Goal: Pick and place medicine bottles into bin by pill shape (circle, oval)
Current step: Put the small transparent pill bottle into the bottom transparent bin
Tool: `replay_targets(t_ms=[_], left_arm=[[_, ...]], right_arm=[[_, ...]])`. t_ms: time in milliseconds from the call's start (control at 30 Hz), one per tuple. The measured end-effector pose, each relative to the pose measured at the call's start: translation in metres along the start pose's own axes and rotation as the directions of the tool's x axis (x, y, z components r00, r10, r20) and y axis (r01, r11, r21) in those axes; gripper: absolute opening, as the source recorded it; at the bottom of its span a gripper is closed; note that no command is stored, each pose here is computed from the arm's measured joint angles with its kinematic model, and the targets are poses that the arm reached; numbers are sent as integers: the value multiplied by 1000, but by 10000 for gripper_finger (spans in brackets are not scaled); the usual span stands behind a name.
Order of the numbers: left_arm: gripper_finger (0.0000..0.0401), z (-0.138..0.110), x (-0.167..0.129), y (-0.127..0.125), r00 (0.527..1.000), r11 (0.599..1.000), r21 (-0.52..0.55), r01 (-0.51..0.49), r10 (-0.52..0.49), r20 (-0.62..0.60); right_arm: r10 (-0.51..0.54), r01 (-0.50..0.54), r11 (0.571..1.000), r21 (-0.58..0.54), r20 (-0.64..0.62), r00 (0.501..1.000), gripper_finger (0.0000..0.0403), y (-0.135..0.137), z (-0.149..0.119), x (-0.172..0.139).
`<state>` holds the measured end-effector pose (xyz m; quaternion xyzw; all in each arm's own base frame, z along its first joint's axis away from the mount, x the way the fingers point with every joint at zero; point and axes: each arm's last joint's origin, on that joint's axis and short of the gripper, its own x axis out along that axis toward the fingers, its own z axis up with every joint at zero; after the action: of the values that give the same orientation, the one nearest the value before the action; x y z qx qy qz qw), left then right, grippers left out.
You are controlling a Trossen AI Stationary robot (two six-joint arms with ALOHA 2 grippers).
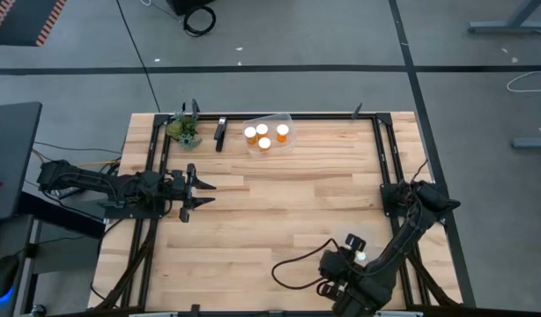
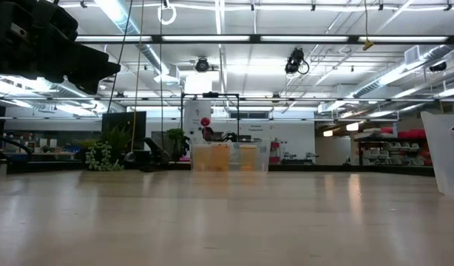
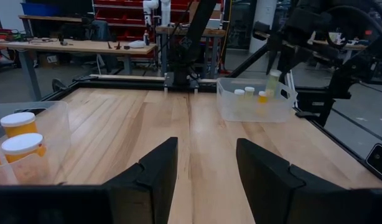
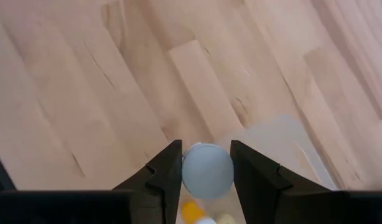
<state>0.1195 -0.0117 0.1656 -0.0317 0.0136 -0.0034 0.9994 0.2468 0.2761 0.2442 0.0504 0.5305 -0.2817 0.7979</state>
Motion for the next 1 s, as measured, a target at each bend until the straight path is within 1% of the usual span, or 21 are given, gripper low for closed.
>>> replay_targets(t_ms=[233, 567, 800, 1000], left_arm=[[172, 0, 0, 0, 1000, 1000, 1, 0, 0, 0], [172, 0, 0, 0, 1000, 1000, 0, 0, 0, -1], [172, 0, 0, 0, 1000, 1000, 0, 0, 0, 0], [172, 0, 0, 0, 1000, 1000, 0, 0, 0, 0]], right_arm=[[-52, 52, 998, 25, -2, 999, 135, -5, -10, -5], [-78, 78, 996, 37, -4, 997, 135, -8, -11, -6], [-129, 130, 991, 27, -28, 991, 135, -10, -23, 6], [-146, 146, 989, 34, -27, 989, 135, -11, -28, 11]])
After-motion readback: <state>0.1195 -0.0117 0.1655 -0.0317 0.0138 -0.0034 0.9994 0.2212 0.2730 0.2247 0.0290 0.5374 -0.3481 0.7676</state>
